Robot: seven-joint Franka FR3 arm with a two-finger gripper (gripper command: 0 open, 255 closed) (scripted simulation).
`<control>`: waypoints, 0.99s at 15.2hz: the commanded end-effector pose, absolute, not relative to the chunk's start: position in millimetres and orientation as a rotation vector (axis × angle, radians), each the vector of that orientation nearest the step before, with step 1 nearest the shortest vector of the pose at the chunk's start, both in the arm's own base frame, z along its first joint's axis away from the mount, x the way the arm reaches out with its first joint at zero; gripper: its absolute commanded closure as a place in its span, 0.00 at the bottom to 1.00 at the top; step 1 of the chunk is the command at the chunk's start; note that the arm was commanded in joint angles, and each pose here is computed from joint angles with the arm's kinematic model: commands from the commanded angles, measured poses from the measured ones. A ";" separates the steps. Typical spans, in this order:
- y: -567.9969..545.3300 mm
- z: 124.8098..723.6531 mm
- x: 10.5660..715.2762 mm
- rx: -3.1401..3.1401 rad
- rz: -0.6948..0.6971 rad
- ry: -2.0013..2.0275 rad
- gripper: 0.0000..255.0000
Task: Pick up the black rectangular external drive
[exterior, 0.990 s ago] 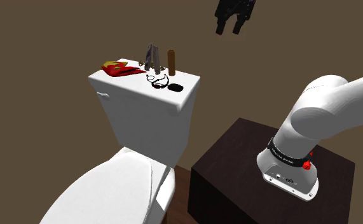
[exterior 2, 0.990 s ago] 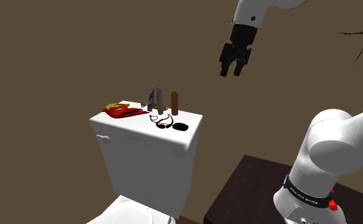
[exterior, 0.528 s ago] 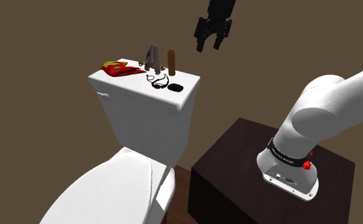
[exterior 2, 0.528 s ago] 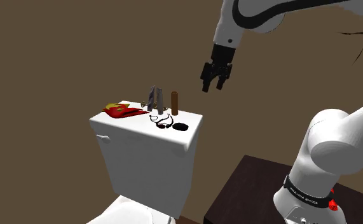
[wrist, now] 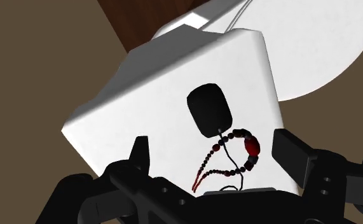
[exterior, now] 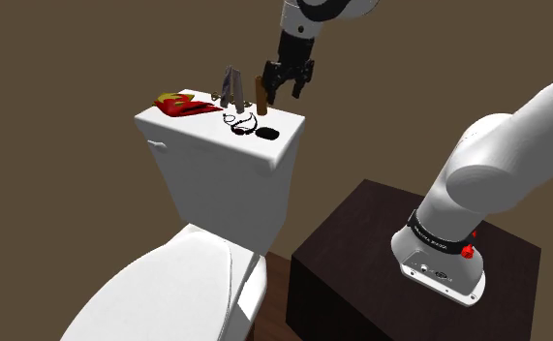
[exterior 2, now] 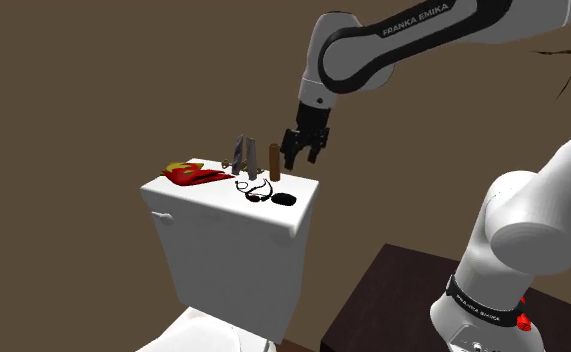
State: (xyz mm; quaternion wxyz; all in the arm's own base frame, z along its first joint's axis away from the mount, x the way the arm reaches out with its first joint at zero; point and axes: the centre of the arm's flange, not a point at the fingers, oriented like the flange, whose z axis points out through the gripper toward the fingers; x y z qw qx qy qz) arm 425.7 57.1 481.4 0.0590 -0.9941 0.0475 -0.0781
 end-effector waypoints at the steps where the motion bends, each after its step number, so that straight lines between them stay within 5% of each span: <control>1: 69.7 462.3 439.4 -3.013 -0.249 0.134 0.00; 15: 92.5 383.9 473.6 -3.020 -0.268 0.113 0.00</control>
